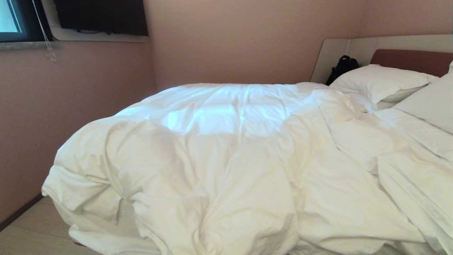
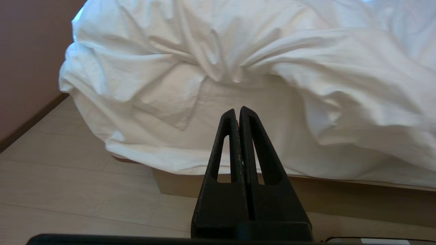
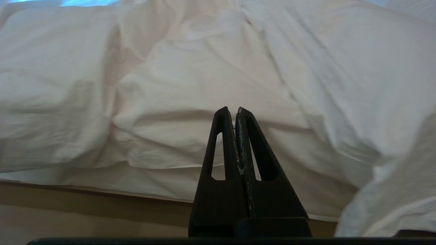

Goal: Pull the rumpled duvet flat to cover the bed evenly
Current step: Flatten the corners of the folded blanket

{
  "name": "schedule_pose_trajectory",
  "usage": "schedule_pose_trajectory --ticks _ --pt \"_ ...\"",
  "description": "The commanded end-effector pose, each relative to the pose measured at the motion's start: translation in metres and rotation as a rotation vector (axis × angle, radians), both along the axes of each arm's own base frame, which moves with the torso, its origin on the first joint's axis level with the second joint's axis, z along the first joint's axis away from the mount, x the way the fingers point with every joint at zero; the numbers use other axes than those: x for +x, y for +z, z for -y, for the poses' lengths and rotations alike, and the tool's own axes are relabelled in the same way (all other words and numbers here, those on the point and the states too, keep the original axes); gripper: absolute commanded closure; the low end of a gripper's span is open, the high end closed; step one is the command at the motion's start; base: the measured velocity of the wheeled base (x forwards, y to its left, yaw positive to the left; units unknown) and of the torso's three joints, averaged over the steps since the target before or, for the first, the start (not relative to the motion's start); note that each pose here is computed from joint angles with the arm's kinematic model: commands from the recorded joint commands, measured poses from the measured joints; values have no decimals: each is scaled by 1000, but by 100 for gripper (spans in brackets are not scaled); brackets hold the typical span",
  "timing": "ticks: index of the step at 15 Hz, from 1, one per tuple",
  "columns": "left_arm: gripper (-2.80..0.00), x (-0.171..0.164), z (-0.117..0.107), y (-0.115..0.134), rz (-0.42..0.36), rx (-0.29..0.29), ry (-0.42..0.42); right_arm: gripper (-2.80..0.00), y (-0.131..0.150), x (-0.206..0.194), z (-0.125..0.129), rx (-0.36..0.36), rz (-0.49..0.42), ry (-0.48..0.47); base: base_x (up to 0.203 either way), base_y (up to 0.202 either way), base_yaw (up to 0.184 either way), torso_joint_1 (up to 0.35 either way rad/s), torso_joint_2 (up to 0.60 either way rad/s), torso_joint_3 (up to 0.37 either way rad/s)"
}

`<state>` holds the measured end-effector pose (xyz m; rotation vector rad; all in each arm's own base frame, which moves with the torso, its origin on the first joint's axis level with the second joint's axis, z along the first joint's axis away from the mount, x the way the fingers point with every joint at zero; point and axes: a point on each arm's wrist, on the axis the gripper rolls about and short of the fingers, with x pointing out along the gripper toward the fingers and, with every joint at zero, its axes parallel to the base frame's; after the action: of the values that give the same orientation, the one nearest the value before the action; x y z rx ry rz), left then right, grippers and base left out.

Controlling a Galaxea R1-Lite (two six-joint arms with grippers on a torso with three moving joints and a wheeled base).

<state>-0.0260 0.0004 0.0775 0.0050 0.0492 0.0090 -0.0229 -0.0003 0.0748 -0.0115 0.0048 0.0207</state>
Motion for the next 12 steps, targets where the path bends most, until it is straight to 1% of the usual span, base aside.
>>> schedule_pose_trajectory --ticks 1,12 --pt "0 0 0 0 -1 0 0 0 0 0 0 1 -1 1 0 -193 1 2 7 2" --pt "0 0 0 0 -1 0 -1 0 0 0 0 -1 -1 1 0 -194 0 1 2 4"
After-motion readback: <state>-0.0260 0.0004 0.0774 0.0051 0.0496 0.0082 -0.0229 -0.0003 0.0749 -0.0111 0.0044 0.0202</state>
